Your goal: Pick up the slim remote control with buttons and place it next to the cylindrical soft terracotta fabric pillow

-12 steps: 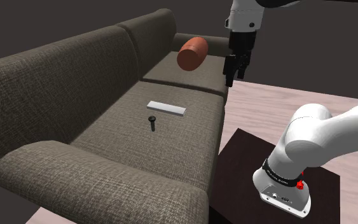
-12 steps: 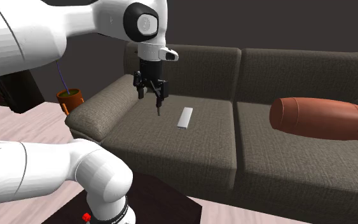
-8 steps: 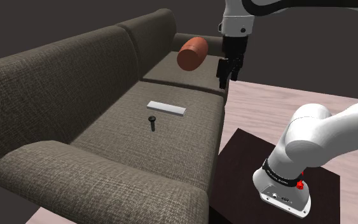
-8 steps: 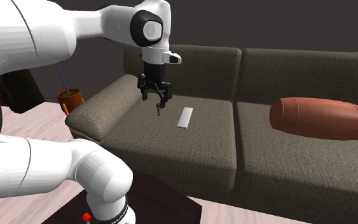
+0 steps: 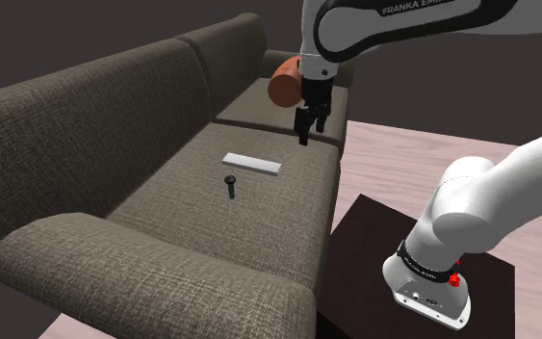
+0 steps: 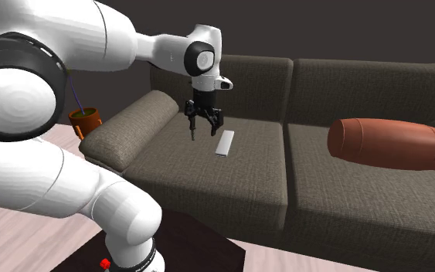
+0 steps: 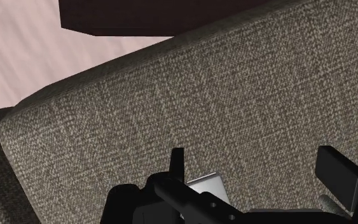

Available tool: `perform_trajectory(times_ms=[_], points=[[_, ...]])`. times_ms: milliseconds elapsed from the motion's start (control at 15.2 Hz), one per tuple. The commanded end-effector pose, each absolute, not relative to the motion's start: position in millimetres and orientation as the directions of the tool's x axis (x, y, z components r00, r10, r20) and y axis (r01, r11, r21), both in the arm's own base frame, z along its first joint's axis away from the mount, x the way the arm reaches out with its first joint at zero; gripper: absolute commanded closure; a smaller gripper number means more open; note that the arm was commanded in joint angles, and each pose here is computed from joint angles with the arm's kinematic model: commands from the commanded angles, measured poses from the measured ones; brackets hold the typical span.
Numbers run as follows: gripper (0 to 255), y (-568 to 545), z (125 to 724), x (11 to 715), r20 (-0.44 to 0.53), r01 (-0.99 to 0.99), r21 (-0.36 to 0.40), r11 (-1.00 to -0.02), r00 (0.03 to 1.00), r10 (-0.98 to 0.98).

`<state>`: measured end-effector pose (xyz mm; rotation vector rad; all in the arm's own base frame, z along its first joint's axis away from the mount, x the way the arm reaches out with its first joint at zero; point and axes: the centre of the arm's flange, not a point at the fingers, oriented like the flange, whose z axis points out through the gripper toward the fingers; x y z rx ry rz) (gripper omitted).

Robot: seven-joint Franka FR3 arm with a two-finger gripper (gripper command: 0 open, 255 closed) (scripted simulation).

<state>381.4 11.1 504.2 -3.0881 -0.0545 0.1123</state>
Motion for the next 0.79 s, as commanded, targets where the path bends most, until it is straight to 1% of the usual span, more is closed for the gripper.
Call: perform_trajectory(times_ms=[0,726], points=[[0,13.8,488.2,401.8,-0.061,0.05,-0.05,-0.998,0.997,0.053],[0,30.2,408.5,515.3,-0.016,0.134,-0.033,-0.99,0.991,0.135]])
